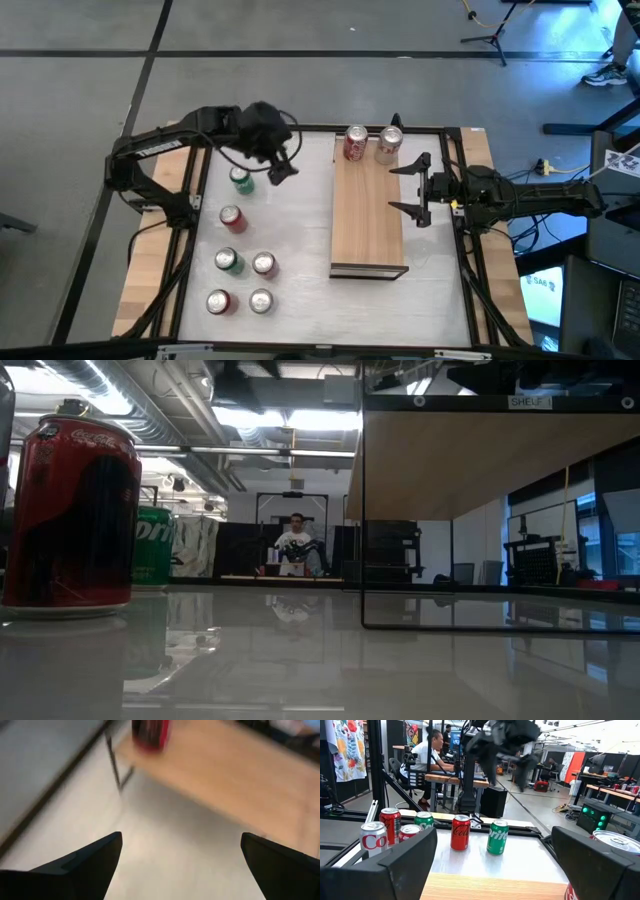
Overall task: Place canned beverage on shelf
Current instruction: Put the red white soda can on the shelf aligned with the other red white soda can
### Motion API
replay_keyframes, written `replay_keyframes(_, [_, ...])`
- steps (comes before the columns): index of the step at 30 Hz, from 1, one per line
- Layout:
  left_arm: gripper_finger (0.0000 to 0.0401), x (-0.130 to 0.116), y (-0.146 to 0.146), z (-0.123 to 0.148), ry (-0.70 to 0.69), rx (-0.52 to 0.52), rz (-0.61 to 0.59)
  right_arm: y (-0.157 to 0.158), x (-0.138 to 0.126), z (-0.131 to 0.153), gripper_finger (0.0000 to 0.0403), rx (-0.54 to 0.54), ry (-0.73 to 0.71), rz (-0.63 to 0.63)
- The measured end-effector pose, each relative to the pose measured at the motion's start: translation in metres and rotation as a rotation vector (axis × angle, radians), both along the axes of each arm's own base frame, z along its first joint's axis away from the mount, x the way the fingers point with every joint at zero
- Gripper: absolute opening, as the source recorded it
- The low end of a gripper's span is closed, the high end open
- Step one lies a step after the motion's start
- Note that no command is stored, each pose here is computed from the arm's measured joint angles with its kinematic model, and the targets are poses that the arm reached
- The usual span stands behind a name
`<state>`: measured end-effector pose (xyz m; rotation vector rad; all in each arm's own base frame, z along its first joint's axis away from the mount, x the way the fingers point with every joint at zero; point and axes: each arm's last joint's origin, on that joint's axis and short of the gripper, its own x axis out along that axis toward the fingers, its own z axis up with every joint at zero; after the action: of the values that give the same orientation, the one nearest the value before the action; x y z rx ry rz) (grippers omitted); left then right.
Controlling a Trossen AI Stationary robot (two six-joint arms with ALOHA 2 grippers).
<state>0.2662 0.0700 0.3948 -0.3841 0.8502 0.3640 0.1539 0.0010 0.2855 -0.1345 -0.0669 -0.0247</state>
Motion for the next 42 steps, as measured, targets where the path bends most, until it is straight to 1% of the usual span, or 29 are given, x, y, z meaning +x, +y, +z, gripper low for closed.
replay_keyframes(4, [0.0396, -0.007, -0.021, -0.006, 0.111, -0.074, 0.003, 0.000, 0.000, 0.000, 0.0386, 0.000, 0.000, 0.000])
replay_keyframes(7, [0.0396, -0.007, -0.035, -0.009, 0.150, -0.084, -0.007, 0.000, 0.000, 0.000, 0.0386, 0.000, 0.000, 0.000])
replay_keyframes(10, [0.0396, -0.005, -0.049, -0.009, 0.149, -0.073, -0.023, 0.000, 0.000, 0.000, 0.0386, 0.000, 0.000, 0.000])
replay_keyframes(14, [0.0396, -0.004, -0.067, -0.008, 0.138, -0.095, -0.030, 0.000, 0.000, 0.000, 0.0386, 0.000, 0.000, 0.000])
replay_keyframes(18, [0.0396, 0.001, -0.085, -0.012, 0.129, -0.092, 0.048, 0.000, -0.001, 0.001, 0.0386, 0.000, -0.009, 0.000])
replay_keyframes(20, [0.0396, 0.004, -0.094, -0.015, 0.129, -0.110, 0.092, 0.000, -0.001, 0.001, 0.0386, 0.000, -0.010, 0.000])
replay_keyframes(24, [0.0396, 0.010, -0.108, -0.022, 0.138, -0.196, 0.183, 0.000, -0.001, 0.001, 0.0386, 0.000, -0.010, 0.000])
replay_keyframes(27, [0.0396, 0.016, -0.117, -0.029, 0.164, -0.293, 0.259, 0.000, -0.001, 0.001, 0.0386, 0.000, -0.010, 0.000])
replay_keyframes(31, [0.0396, 0.024, -0.130, -0.043, 0.254, -0.420, 0.326, 0.000, -0.001, 0.001, 0.0386, 0.000, -0.012, 0.000])
replay_keyframes(35, [0.0396, 0.035, -0.145, -0.060, 0.348, -0.506, 0.367, 0.000, -0.002, 0.002, 0.0386, 0.000, -0.020, 0.000])
replay_keyframes(38, [0.0396, 0.038, -0.155, -0.071, 0.429, -0.527, 0.387, 0.000, -0.002, 0.003, 0.0386, 0.000, -0.022, 0.000])
replay_keyframes(42, [0.0396, 0.037, -0.162, -0.082, 0.533, -0.512, 0.406, 0.000, -0.003, 0.003, 0.0386, 0.000, -0.025, 0.000])
